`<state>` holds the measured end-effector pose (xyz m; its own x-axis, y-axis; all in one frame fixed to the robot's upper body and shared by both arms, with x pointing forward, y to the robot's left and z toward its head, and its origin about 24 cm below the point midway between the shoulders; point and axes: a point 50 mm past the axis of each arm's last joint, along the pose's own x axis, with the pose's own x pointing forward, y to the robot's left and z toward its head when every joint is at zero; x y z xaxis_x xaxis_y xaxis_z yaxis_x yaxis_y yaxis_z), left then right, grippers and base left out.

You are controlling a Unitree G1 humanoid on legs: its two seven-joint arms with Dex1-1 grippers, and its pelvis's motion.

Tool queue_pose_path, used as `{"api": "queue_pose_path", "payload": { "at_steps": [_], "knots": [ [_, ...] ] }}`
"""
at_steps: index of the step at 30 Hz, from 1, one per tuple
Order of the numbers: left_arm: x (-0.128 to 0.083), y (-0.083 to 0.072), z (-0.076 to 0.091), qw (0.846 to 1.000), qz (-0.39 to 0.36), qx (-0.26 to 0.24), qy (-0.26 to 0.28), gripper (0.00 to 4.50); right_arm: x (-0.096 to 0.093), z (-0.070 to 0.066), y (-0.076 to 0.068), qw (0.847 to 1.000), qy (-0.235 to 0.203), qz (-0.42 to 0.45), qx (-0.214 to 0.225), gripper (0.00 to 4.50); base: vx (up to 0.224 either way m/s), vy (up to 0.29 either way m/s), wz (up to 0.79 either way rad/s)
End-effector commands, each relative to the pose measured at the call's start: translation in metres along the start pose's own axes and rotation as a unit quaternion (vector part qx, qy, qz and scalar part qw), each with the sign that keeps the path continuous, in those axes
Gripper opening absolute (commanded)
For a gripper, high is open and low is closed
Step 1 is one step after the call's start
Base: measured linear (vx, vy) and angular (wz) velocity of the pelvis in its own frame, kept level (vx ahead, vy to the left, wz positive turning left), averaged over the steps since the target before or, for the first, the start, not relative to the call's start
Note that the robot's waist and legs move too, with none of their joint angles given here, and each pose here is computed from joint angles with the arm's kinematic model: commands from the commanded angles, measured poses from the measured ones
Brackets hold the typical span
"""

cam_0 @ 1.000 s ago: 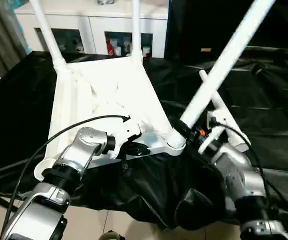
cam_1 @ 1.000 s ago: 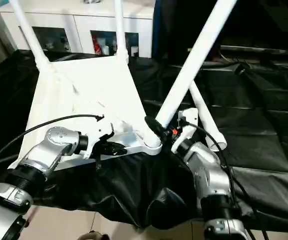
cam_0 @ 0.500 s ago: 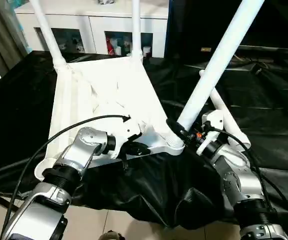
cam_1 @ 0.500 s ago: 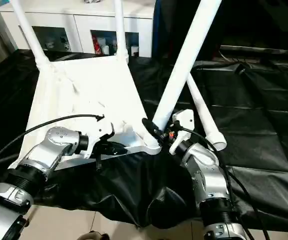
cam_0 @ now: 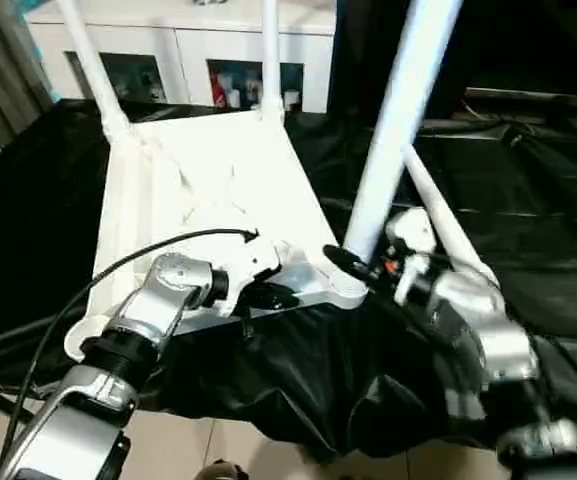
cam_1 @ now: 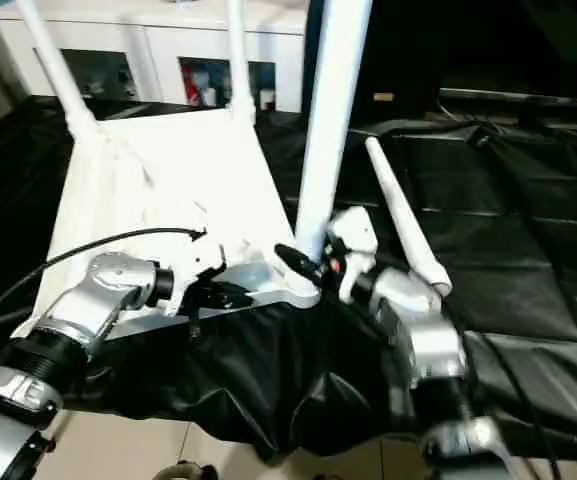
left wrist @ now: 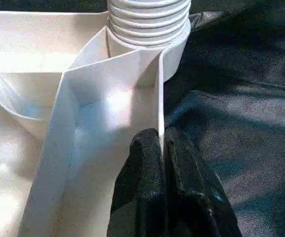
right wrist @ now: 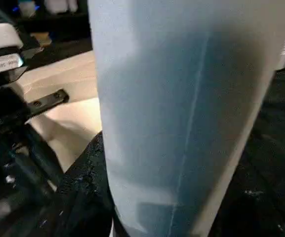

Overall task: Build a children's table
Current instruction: Rotate leg to tighten

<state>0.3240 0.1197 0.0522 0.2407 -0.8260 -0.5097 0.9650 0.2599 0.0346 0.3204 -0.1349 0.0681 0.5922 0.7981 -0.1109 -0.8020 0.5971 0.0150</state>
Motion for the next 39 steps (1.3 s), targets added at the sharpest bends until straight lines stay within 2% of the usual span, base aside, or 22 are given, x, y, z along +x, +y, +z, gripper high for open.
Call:
{"api": "queue_pose_path", "payload": {
  "at_steps": [1,10,20,25,29,33,35,39],
  "knots": [
    [-0.004,0.003,0.006,1.0,0.016,0.013,-0.017,0.0,0.003,-0.019,0.009,0.997,0.056,0.042,0.032,1.89,0.0,0.0,0.0],
    [-0.006,0.002,0.004,1.0,0.014,0.017,-0.012,0.0,0.004,-0.017,0.008,0.993,0.078,0.086,0.033,1.89,0.0,0.0,0.0],
    [-0.009,-0.005,0.005,0.999,-0.001,0.032,-0.029,0.0,-0.005,-0.033,0.013,0.992,0.075,0.088,0.055,1.89,0.0,0.0,0.0],
    [-0.015,-0.01,0.005,0.999,-0.016,0.044,-0.021,0.0,-0.007,-0.033,0.013,0.992,0.073,0.087,0.053,1.89,0.0,0.0,0.0],
    [-0.017,-0.006,0.01,0.999,0.02,0.036,-0.017,0.0,-0.007,-0.03,0.013,0.995,0.061,0.055,0.049,1.89,0.0,0.0,0.0],
    [-0.014,0.0,0.019,0.997,0.068,-0.001,-0.032,0.0,-0.003,-0.036,0.01,0.997,0.062,-0.023,0.051,1.89,0.0,0.0,0.0],
    [-0.009,0.006,0.024,0.993,0.111,-0.024,-0.027,0.0,0.002,-0.042,0.011,0.992,0.064,-0.086,0.067,1.89,0.0,0.0,0.0],
    [0.0,0.016,0.029,0.984,0.171,-0.051,-0.02,0.0,0.011,-0.048,0.01,0.98,0.067,-0.159,0.098,1.89,-0.025,0.007,0.01]
  ]
}}
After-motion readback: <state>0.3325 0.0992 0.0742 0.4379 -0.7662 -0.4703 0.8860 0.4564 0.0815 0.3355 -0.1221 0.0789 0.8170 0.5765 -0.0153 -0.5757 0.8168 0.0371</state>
